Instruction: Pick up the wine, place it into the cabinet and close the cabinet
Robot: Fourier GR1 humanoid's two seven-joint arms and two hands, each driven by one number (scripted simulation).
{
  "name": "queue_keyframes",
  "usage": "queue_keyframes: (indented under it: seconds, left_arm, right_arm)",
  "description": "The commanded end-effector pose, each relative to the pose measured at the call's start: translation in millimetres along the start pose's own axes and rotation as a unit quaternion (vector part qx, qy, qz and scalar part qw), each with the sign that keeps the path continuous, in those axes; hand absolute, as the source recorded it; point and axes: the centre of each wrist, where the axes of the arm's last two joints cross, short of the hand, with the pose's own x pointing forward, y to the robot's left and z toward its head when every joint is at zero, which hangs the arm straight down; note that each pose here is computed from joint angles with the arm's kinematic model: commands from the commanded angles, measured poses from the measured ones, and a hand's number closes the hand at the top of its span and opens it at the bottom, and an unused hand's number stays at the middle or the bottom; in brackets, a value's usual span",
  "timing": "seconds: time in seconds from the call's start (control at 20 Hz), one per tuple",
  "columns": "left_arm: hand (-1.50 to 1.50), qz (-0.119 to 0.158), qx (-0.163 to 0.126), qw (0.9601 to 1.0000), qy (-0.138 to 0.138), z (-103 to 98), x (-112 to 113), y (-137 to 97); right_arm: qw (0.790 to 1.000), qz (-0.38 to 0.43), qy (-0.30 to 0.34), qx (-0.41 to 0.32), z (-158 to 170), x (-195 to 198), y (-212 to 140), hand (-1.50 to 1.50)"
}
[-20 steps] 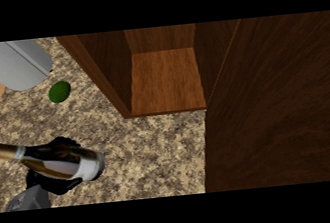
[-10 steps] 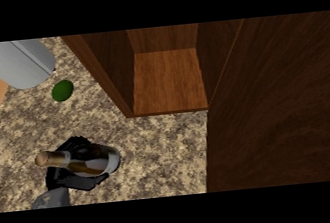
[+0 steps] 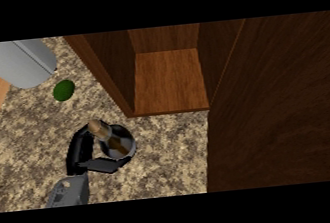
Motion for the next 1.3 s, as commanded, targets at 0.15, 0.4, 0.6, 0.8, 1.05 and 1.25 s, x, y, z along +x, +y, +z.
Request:
queue_keyframes:
  seconds: [0.15,0.4,0.6,0.8,1.05,1.25]
  left_arm:
    - [1.50,-0.014,-0.005,0.9999,0.003,-29,51,-45]
    - [1.50,-0.033,-0.007,0.9994,0.013,-62,69,-68]
    - [1.50,-0.073,-0.023,0.9968,0.020,-55,58,-83]
    - [1.50,-0.108,-0.027,0.9937,0.010,-66,76,-102]
    - [1.50,-0.102,-0.017,0.9946,0.010,-87,97,-112]
    - [1.50,-0.088,-0.003,0.9960,0.020,-85,97,-120]
  right_arm:
    - [1.000,-0.025,-0.013,0.008,7,23,8,-1.50]
    - [1.000,-0.026,-0.014,-0.004,8,16,-1,-1.50]
    - [0.999,-0.028,-0.018,0.006,16,16,1,-1.50]
    - [0.999,-0.028,-0.013,0.009,22,16,-7,-1.50]
    - [0.999,-0.027,-0.017,0.002,15,12,2,-1.50]
    - [0.999,-0.031,-0.013,0.013,14,10,-4,-1.50]
